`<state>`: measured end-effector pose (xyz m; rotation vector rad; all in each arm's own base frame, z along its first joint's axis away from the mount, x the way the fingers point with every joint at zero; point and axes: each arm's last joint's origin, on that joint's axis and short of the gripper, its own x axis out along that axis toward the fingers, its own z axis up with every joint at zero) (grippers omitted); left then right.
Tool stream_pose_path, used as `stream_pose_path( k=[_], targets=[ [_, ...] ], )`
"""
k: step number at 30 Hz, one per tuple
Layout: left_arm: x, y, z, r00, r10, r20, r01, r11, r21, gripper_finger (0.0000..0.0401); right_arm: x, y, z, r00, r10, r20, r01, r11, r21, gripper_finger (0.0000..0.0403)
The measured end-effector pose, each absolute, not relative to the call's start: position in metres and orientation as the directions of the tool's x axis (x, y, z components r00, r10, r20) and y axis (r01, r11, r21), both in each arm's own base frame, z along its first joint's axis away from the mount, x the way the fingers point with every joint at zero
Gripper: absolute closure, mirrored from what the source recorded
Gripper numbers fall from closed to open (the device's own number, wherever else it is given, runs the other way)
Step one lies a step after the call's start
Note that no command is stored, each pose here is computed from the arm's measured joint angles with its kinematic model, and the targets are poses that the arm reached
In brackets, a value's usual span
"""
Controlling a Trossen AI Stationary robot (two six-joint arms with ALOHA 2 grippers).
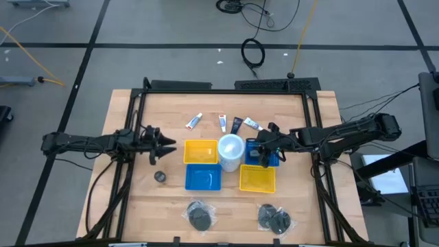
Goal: Pick & Place Travel size toiletries
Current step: Put the black deodorant into the top blue bin
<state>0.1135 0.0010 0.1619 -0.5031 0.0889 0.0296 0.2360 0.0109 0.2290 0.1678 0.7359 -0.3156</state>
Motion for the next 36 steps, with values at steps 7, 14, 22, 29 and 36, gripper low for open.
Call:
stream_pose_path(
  k=[7, 14, 22, 29, 36],
  targets=[
    [0.113, -0.007, 0.163, 0.981, -0.174, -0.086, 0.096, 0.82, -0.564, 0.0201, 0.236, 0.015, 0.23, 0.706, -0.211, -0.676, 0.324, 0.945, 0.043, 0.0293],
    [0.112, -0.02, 0.171, 0.986, -0.145, -0.081, 0.07, 0.803, -0.592, 0.0201, 0.236, 0.02, 0.23, 0.71, -0.197, -0.676, 0.304, 0.952, 0.042, 0.0298],
    [0.104, -0.037, 0.192, 0.93, -0.045, -0.365, -0.173, 0.822, -0.542, 0.0201, 0.236, 0.02, 0.23, 0.713, -0.198, -0.673, 0.305, 0.951, 0.044, 0.0298],
    [0.112, -0.063, 0.202, 0.87, -0.08, -0.486, -0.23, 0.807, -0.544, 0.0201, 0.237, 0.02, 0.231, 0.725, -0.197, -0.66, 0.304, 0.951, 0.051, 0.0298],
    [0.118, -0.084, 0.209, 0.736, 0.03, -0.676, -0.411, 0.813, -0.412, 0.0201, 0.24, 0.021, 0.235, 0.757, -0.193, -0.624, 0.292, 0.955, 0.058, 0.0298]
  ],
)
